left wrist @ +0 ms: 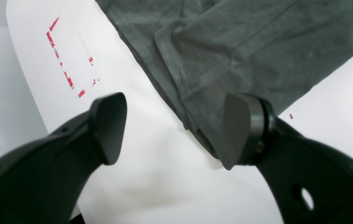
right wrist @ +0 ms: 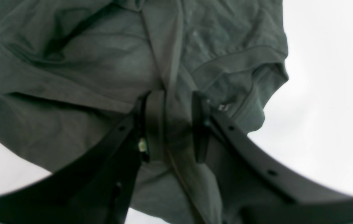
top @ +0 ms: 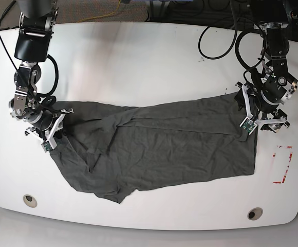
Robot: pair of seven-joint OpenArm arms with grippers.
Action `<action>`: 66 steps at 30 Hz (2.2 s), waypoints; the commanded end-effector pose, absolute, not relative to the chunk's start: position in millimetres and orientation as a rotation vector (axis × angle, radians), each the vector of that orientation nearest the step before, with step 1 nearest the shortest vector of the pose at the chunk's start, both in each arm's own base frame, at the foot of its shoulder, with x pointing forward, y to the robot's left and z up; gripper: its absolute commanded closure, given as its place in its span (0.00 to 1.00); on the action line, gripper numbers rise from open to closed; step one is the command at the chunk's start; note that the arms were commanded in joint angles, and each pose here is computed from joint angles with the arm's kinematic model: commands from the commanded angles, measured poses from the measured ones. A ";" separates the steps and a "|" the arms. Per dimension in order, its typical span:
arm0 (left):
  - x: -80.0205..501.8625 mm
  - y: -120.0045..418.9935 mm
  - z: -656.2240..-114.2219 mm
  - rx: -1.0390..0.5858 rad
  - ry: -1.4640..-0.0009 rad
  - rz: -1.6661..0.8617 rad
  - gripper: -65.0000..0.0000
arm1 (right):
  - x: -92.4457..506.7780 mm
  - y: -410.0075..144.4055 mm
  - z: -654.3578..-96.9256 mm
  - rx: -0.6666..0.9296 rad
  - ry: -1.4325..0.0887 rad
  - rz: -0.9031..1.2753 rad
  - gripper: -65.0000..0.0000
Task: Layout the t-shirt on the table in an organized manner, then fold the t-shirt properly
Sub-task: 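Grasp the side edge with the right gripper and pull it toward the collar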
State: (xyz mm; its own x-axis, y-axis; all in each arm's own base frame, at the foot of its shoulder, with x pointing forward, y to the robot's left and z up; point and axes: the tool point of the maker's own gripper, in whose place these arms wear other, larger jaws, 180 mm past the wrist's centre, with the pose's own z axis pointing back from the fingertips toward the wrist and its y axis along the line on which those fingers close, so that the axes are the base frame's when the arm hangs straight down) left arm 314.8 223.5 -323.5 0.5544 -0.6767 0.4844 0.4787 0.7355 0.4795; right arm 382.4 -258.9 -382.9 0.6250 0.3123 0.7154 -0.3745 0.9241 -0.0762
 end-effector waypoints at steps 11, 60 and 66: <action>323.3 223.7 -309.9 0.326 -0.747 -0.698 0.30 | 393.0 -267.6 -364.2 0.064 -0.861 0.390 0.79; 323.8 225.6 -308.8 0.331 -0.747 -0.699 0.30 | 369.8 -365.2 -311.6 -0.145 -0.945 0.192 0.09; 323.8 225.6 -308.8 0.331 -0.747 -0.699 0.30 | 347.2 -365.3 -333.2 -0.102 -0.890 0.172 0.09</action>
